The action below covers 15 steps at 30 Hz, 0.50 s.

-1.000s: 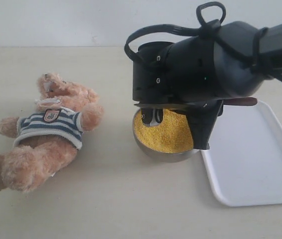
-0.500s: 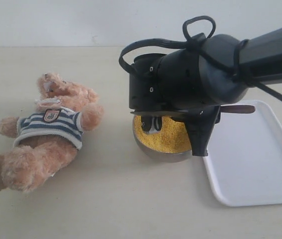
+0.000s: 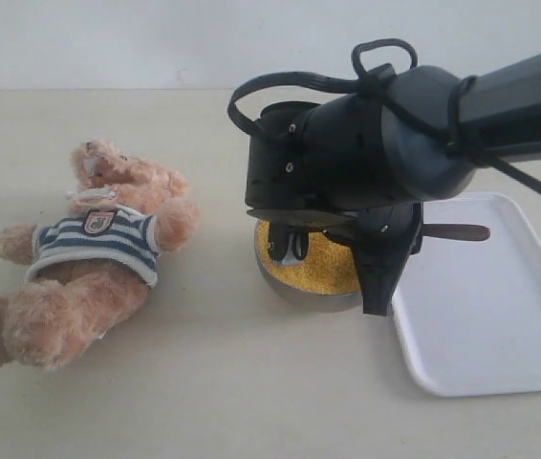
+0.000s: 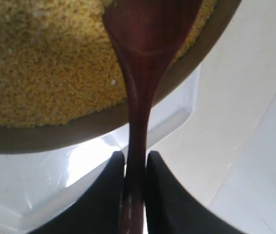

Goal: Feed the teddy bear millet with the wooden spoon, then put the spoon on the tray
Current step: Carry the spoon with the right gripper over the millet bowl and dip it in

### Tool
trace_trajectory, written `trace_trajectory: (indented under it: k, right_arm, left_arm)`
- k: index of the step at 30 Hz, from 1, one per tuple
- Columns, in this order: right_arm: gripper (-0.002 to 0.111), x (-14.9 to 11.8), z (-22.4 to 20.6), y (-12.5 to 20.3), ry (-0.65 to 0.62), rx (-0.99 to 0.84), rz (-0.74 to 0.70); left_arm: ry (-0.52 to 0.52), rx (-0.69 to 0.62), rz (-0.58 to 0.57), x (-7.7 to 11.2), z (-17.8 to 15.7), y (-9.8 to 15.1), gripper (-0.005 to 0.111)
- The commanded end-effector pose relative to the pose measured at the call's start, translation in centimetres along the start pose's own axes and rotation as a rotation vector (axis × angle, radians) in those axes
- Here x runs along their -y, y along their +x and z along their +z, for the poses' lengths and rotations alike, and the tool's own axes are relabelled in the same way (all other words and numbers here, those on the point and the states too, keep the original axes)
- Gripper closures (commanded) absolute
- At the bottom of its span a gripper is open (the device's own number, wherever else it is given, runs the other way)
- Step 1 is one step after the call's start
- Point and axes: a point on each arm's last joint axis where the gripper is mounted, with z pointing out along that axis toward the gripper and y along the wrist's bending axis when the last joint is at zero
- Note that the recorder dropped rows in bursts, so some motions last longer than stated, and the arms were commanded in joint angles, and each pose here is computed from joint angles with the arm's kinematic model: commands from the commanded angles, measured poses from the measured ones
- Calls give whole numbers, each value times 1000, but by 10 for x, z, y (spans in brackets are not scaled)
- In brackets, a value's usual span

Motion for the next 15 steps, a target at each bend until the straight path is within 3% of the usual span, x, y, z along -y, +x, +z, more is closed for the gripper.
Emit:
trace_trajectory:
  k: [1, 15]
  right_arm:
    - [109, 1, -3, 2, -13, 2, 44]
    - [109, 12, -27, -11, -153, 99, 142]
  left_arm:
    - [0, 15, 5, 0, -1, -2, 103]
    - [0, 15, 5, 0, -1, -2, 103]
